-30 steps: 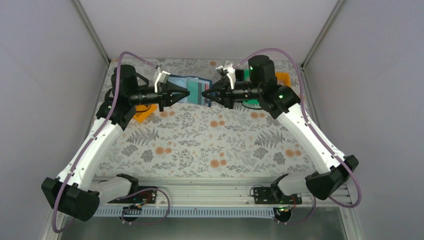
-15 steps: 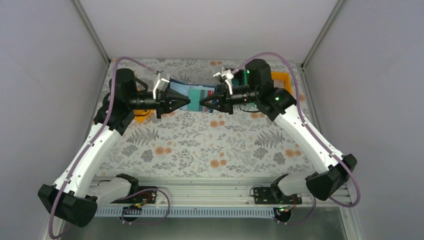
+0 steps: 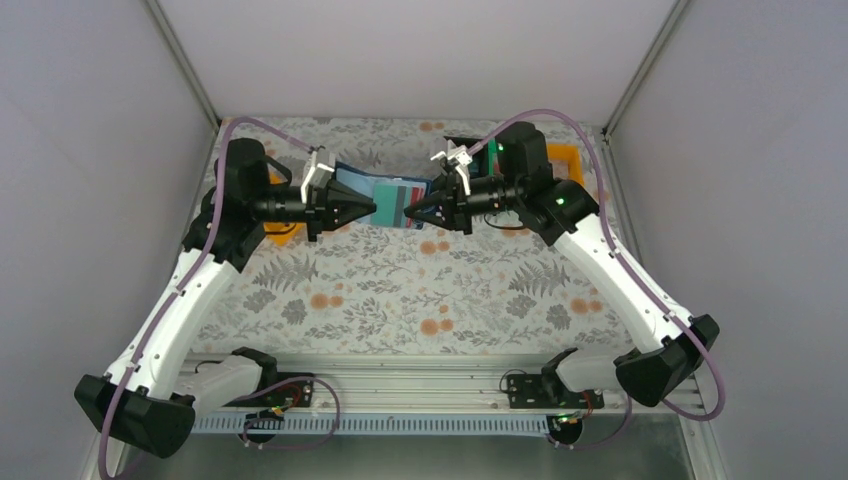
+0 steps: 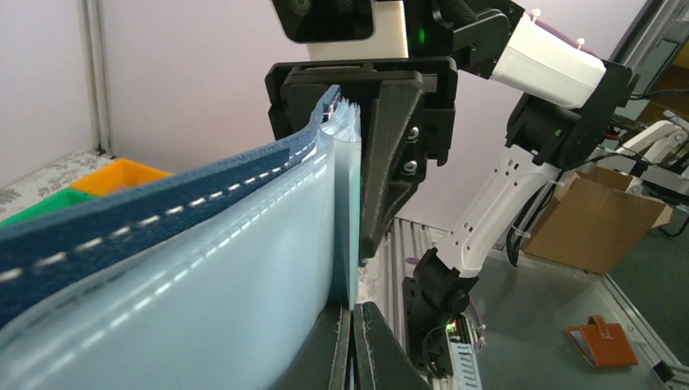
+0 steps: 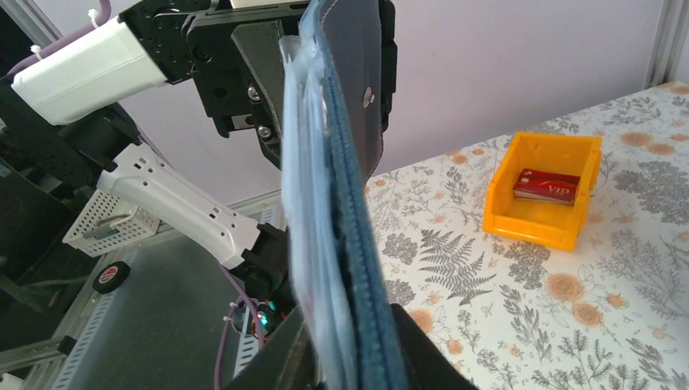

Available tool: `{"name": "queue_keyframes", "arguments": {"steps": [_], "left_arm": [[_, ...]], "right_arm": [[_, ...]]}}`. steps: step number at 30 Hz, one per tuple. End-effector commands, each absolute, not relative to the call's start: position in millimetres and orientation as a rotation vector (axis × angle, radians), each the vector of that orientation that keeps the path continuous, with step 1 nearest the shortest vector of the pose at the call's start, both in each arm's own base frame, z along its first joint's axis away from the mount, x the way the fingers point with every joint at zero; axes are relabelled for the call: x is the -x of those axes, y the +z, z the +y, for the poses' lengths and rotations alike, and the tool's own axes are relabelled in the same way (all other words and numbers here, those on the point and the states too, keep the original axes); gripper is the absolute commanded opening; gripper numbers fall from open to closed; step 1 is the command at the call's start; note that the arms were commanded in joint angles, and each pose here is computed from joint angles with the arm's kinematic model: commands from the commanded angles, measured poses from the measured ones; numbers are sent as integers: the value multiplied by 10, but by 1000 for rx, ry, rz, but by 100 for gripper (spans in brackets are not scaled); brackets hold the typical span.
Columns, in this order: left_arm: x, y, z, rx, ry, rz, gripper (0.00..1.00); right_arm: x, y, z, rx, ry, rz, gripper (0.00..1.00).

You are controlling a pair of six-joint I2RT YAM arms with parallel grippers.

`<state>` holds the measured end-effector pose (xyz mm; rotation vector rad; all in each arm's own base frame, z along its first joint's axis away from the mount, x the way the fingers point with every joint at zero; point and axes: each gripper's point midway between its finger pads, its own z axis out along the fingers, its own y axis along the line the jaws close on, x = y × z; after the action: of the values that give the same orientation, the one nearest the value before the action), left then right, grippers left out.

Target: Take the credit cards out of the card holder

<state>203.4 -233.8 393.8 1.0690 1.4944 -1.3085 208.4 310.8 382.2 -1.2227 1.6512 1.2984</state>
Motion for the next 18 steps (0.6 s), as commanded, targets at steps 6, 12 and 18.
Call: {"name": "queue_keyframes", "arguments": {"steps": [6, 12, 18], "left_arm": [[-1867, 4081, -2294, -1164, -1284, 1379, 2], [-1717, 4107, -2297, -1253, -1290, 1293, 4], [-1807, 4112, -2332, -1183, -1313, 1354, 26]], "right_arm": [[-1974, 3899, 3023, 1242, 1301, 1619, 4], [-1913, 3956, 3076, 1273, 1401, 1588, 4], [-1926, 4035, 3146, 1306, 1419, 1560, 4]]}}
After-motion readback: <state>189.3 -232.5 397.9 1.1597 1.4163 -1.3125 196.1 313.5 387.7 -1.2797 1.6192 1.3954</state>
